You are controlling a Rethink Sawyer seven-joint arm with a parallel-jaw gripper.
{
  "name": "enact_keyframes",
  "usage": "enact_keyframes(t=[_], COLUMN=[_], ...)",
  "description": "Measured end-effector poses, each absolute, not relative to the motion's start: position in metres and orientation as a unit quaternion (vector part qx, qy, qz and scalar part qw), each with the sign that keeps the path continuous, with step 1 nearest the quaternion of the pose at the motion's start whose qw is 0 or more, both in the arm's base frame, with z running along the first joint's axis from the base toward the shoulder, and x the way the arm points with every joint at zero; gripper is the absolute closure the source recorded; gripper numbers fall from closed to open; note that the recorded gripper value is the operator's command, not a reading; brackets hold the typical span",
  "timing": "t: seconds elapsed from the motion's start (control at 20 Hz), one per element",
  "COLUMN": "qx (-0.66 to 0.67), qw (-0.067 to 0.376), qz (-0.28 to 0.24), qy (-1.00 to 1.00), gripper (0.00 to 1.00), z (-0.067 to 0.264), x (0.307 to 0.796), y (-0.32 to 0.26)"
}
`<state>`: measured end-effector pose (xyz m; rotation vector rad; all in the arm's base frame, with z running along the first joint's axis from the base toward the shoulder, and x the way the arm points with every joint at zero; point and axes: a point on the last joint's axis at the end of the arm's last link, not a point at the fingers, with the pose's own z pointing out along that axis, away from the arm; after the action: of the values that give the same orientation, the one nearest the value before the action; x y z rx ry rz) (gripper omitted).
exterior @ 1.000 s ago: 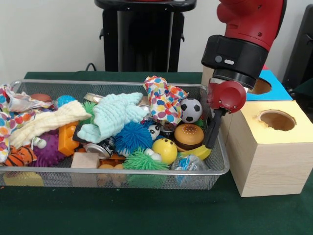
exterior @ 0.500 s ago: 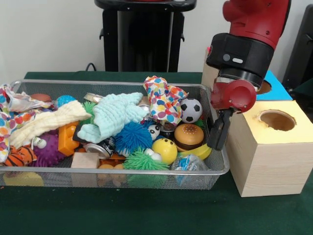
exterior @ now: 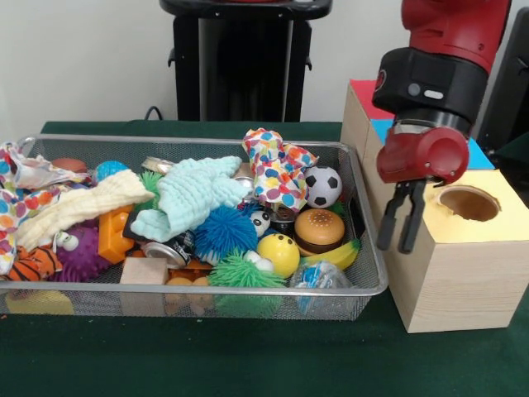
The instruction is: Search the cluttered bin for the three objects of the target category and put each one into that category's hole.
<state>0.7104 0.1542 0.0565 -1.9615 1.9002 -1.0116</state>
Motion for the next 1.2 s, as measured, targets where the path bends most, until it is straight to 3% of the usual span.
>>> enact_keyframes(t=[0.5,1.2], qx=[-0.614,-0.575], qw=[0.157,0.157], qz=[-0.287,-0.241], qy=[0.718,0.766], gripper=[0.00,0.00], z=[0.054,0.036], x=[0.728,0.724], y=[0.163,0.155])
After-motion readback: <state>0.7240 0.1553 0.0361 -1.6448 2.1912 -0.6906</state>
